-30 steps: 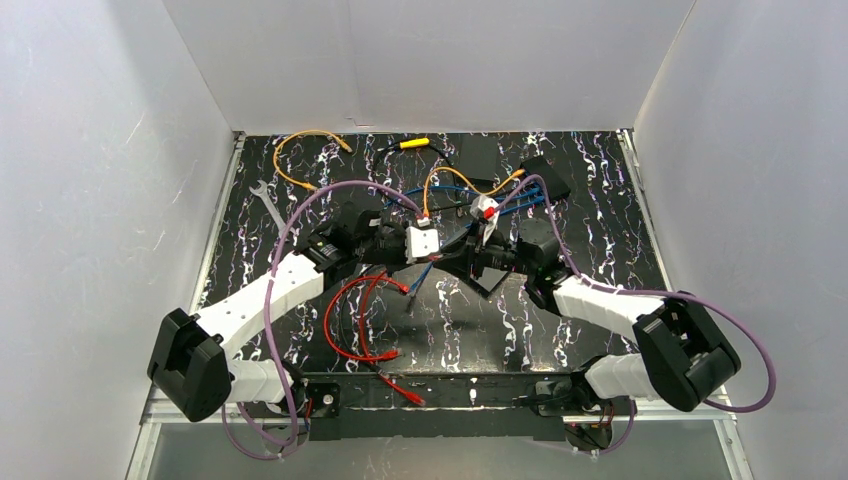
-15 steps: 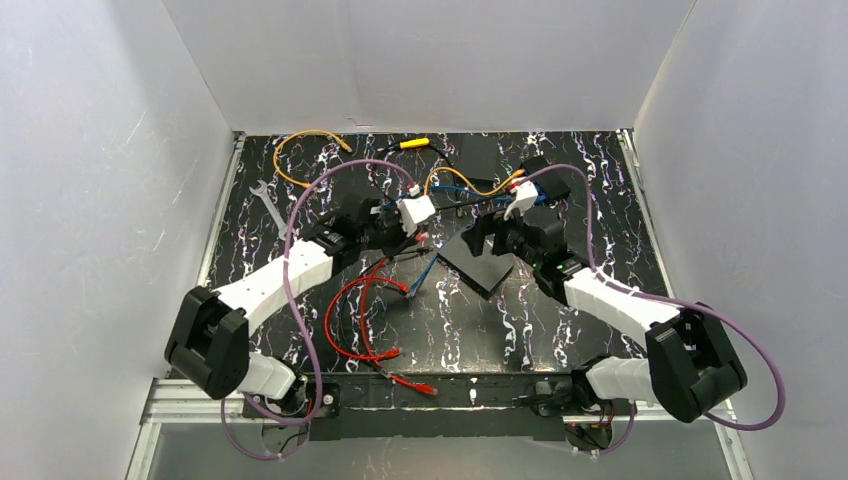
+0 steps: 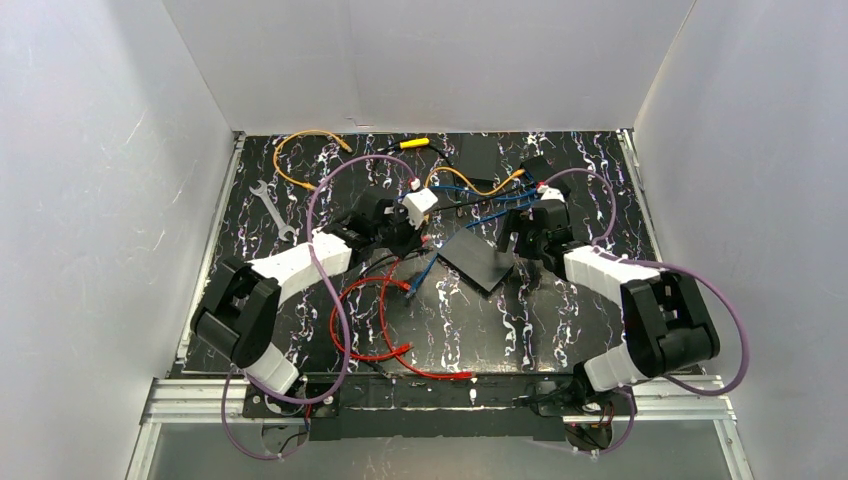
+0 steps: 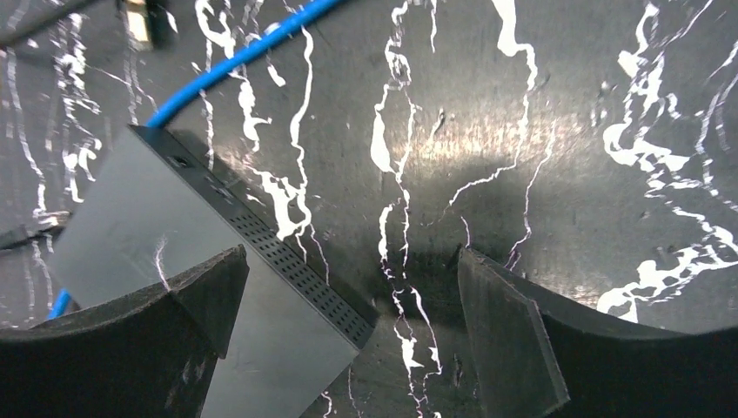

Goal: Insert the plug into the switch port
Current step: Insert the connector into the switch port.

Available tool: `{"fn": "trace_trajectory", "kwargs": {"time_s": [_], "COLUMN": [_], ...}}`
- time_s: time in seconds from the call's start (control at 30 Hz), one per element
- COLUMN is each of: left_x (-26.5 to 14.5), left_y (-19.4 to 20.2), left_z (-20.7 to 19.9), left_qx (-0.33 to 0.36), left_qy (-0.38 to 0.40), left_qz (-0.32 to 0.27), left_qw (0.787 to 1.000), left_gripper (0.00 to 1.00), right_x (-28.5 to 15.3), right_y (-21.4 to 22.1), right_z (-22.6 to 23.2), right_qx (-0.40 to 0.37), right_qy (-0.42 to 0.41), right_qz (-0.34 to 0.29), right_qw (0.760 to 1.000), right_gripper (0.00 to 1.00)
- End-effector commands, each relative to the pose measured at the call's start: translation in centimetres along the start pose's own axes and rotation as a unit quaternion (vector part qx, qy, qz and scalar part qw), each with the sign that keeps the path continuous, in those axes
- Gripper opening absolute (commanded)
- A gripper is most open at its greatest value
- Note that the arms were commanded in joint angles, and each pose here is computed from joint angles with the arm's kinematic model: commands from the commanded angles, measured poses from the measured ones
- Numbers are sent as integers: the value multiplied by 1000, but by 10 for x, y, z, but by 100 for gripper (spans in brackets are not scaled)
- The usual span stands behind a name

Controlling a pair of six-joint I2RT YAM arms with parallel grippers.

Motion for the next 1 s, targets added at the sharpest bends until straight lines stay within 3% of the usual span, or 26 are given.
{"fn": "trace_trajectory", "kwargs": {"time_s": [0.0,0.33,0.67,0.97], "left_x": [9,10,0,4], "left_y": [0,19,28,36], "left_z": [-6,-29,-46,-59], "left_qx": [-42,-93,-127,-115], "left_qy": [10,28,36,20], "left_qz": [-19,6,19,71], "left_qw": [999,995,991,991], "left_gripper": [0,0,0,0], "right_x": [11,21,-8,-18], "right_y": [-8,17,44,2], "right_z": [6,12,26,20], "right_qx": [10,22,39,9], "right_qy": [-5,-79,-175,-90], "right_qz": [10,82,143,62], "right_qw": [1000,993,973,994], "right_gripper": [98,95,88,89]}}
Point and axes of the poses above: each gripper's point midway between its finger pads, its own x axis out along the fingers, its own z axis along the line the jaws close on, y = z × x, the point moved 10 cm from there along -x, back along the fingers, and after that the axes turned 2 degrees about -x, right-handed, at the moved point
